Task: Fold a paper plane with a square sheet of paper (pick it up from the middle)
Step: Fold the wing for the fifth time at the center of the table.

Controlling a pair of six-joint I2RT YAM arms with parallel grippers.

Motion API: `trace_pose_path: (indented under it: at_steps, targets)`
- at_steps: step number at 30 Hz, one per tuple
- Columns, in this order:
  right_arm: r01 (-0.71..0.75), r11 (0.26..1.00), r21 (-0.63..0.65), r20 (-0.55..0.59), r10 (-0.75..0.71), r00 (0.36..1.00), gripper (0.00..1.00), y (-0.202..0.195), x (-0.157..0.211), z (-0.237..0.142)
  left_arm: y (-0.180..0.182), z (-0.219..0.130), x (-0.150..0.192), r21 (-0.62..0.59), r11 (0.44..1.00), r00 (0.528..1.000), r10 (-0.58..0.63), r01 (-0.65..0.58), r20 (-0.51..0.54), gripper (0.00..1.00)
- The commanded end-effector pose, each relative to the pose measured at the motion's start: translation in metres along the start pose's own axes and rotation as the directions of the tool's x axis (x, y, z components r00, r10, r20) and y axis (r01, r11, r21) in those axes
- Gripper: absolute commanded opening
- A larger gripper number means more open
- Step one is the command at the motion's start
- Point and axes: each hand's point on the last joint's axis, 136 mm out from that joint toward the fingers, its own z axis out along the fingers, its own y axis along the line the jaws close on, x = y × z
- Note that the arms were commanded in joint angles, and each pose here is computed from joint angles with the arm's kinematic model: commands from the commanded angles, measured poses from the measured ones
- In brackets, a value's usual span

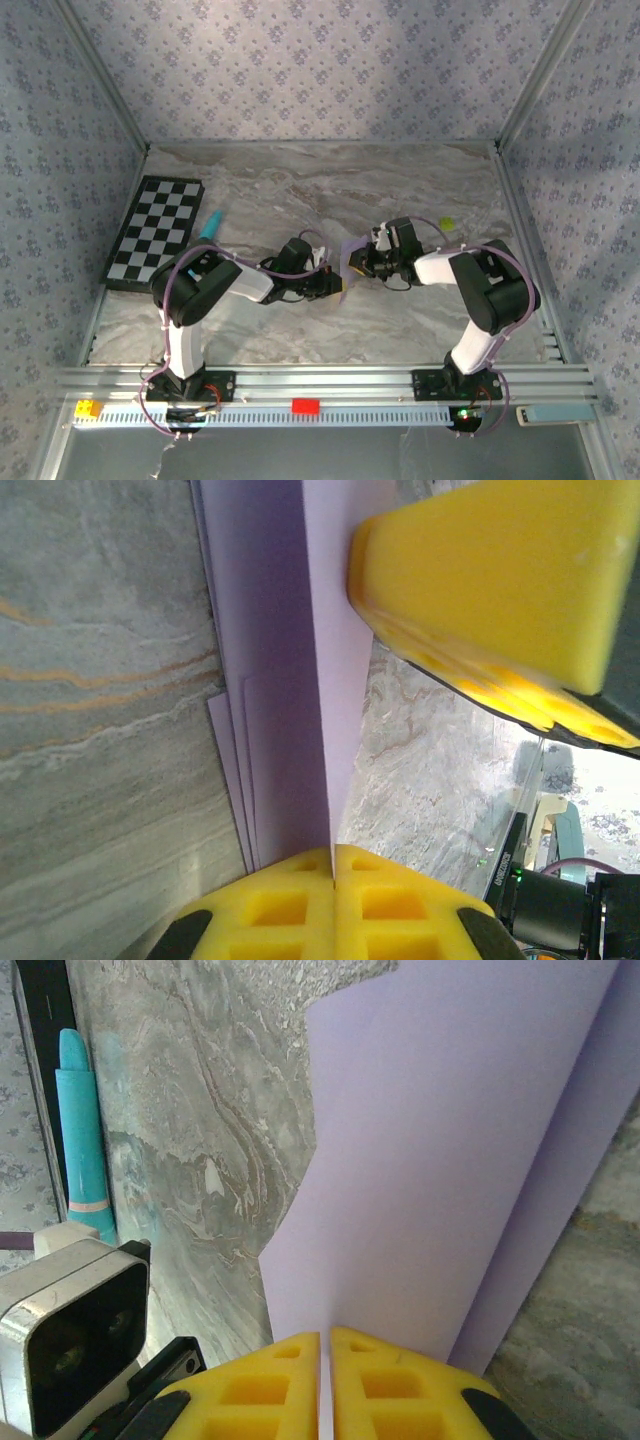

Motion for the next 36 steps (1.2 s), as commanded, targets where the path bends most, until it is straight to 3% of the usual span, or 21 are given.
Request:
trace_pose_path:
  at_steps: [1,20,36]
  targets:
    - [0.008,1.0,-0.018,0.006,-0.007,1.0,0.11,0.005,-0.007,0.001,0.049,0.001,0.022,-0.149,0.983,0.992,-0.115,0.105,-0.059,0.0]
    - [-0.058,0.996,0.066,-0.011,0.059,0.998,0.11,-0.028,0.001,0.011,0.063,-0.001,0.027,-0.203,0.969,0.986,-0.154,0.138,-0.063,0.0]
    - [-0.097,0.989,0.108,0.02,0.095,0.995,0.1,-0.043,0.003,0.007,0.051,-0.01,0.031,-0.186,0.976,0.987,-0.134,0.116,-0.087,0.11]
